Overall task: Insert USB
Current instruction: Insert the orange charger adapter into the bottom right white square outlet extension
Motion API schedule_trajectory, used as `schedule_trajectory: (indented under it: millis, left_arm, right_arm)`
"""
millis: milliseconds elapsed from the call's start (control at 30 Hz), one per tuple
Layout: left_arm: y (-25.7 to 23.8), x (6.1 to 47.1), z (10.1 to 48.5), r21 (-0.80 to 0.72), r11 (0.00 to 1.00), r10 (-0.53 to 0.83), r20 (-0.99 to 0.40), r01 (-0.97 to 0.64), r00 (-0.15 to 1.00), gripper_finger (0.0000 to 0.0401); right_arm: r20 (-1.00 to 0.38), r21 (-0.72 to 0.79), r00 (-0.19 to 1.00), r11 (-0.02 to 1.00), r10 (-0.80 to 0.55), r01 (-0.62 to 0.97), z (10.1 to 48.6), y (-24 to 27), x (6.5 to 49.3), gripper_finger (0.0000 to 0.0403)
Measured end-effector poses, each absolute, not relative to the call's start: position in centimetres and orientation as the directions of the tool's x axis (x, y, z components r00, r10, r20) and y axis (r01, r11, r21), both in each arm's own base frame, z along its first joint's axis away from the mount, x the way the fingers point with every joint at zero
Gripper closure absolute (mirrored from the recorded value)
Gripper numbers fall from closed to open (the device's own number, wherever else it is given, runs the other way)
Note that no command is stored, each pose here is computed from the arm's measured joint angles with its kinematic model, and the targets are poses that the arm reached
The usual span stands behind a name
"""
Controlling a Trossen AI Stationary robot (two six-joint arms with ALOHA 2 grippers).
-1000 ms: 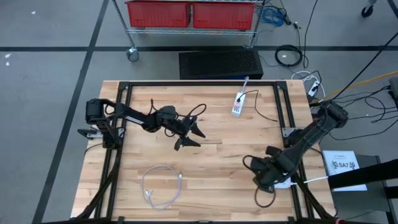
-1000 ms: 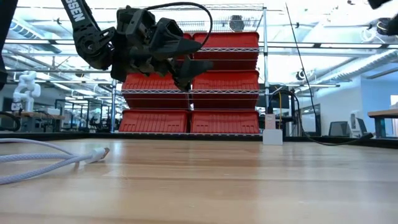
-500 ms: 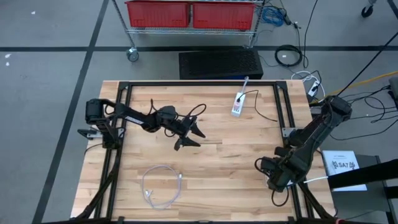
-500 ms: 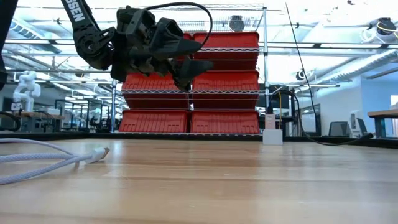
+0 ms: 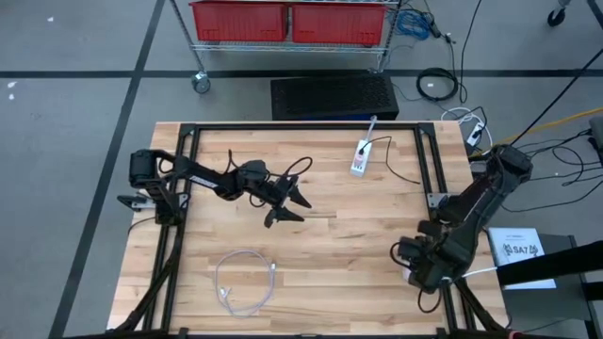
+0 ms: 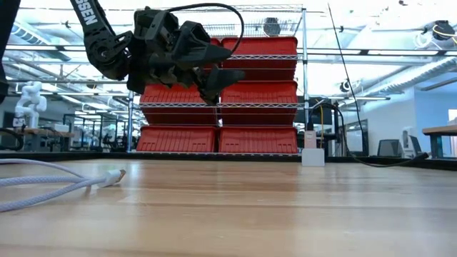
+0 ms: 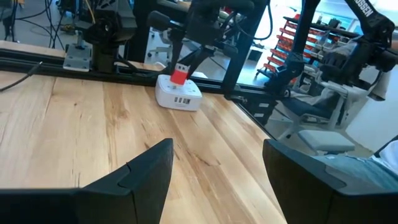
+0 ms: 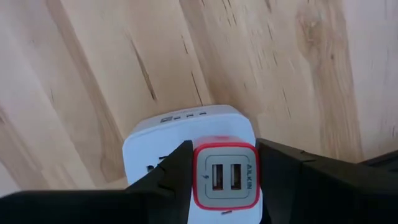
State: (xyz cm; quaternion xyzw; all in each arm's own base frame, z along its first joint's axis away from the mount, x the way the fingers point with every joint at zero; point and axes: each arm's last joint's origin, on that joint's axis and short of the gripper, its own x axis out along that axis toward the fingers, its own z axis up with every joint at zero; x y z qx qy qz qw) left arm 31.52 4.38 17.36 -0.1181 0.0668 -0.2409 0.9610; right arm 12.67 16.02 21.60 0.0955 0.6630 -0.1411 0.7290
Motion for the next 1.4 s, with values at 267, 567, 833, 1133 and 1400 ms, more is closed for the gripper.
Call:
schedule_trajectory:
  millis: [267, 567, 833, 1133, 1400]
  left_arm:
    - [4.4, 31.5, 17.4, -0.259, 0.856, -0.479, -0.072, 0.447, 0.875, 0.0148]
    - [4.4, 31.5, 17.4, -0.259, 0.856, -0.479, -0.072, 0.447, 0.875, 0.0148]
    - [4.4, 31.5, 17.3, -0.261, 0.856, -0.479, -0.074, 0.446, 0.875, 0.0148]
    - [4.4, 31.5, 17.1, -0.252, 0.86, -0.479, -0.095, 0.444, 0.873, 0.0148]
    - [4.4, 31.5, 17.0, -0.254, 0.86, -0.479, -0.099, 0.443, 0.872, 0.0148]
  right_arm:
    - [-0.989, -0.079, 0.092, 0.94, -0.116, 0.333, 21.4, 16.7, 11.3, 0.0283]
    - [-0.987, -0.089, 0.099, 0.941, -0.128, 0.327, 19.3, 16.4, 10.4, 0.0283]
    - [-0.984, -0.087, 0.118, 0.937, -0.134, 0.337, 18.7, 16.0, 10.8, 0.0283]
    - [-0.973, 0.005, 0.222, 0.95, -0.068, 0.311, 18.5, 15.3, 14.0, 0.0283]
    - [-0.949, 0.02, 0.303, 0.942, -0.088, 0.336, 18.5, 13.0, 17.3, 0.0268]
